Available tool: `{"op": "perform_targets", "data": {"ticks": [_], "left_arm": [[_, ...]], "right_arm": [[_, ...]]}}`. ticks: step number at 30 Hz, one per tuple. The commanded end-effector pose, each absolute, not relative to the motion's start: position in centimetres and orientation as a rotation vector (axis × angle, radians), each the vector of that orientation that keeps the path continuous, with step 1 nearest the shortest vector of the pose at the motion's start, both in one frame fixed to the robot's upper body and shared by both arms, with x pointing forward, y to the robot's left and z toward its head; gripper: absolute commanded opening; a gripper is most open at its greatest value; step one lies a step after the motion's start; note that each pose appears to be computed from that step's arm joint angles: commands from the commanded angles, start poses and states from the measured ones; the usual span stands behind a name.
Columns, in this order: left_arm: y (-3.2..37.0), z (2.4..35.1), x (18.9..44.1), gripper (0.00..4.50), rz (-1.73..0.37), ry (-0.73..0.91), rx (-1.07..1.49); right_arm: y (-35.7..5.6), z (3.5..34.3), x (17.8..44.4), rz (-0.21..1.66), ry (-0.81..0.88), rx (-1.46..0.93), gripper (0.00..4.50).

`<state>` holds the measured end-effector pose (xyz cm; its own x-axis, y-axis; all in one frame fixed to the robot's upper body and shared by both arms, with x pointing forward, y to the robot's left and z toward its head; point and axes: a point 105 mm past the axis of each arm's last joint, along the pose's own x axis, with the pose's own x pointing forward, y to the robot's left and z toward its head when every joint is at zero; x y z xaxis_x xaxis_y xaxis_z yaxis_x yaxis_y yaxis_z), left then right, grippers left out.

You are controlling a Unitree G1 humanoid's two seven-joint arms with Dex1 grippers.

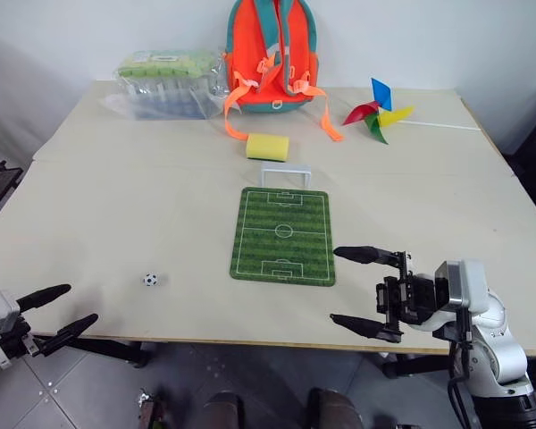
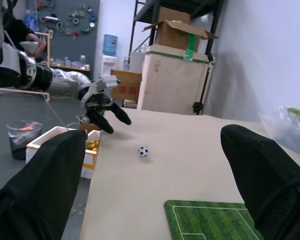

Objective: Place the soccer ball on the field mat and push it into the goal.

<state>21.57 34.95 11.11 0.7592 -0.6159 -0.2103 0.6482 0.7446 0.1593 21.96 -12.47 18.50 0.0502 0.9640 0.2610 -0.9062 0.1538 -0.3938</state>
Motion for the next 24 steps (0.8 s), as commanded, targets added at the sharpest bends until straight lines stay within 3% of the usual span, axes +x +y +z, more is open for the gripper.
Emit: {"op": "perform_targets", "data": {"ticks": [1, 11, 16, 24], "left_arm": [[31.7, 12.9, 22.5, 4.48, -0.803, 0.082, 0.194], [29.6, 10.3, 25.8, 4.48, -0.802, 0.125, 0.23], [28.9, 9.5, 26.8, 3.31, -0.812, 0.134, 0.227], [28.1, 8.8, 28.0, 0.89, -0.817, 0.119, 0.21]], "right_arm": [[-13.6, 17.5, 22.1, 1.409, -0.519, -0.172, 4.5], [-14.2, 16.4, 22.4, 1.382, -0.508, -0.226, 4.5], [-14.1, 16.6, 22.2, 1.358, -0.503, -0.226, 4.5], [-13.8, 17.0, 22.2, 1.315, -0.5, -0.22, 4.5]]}}
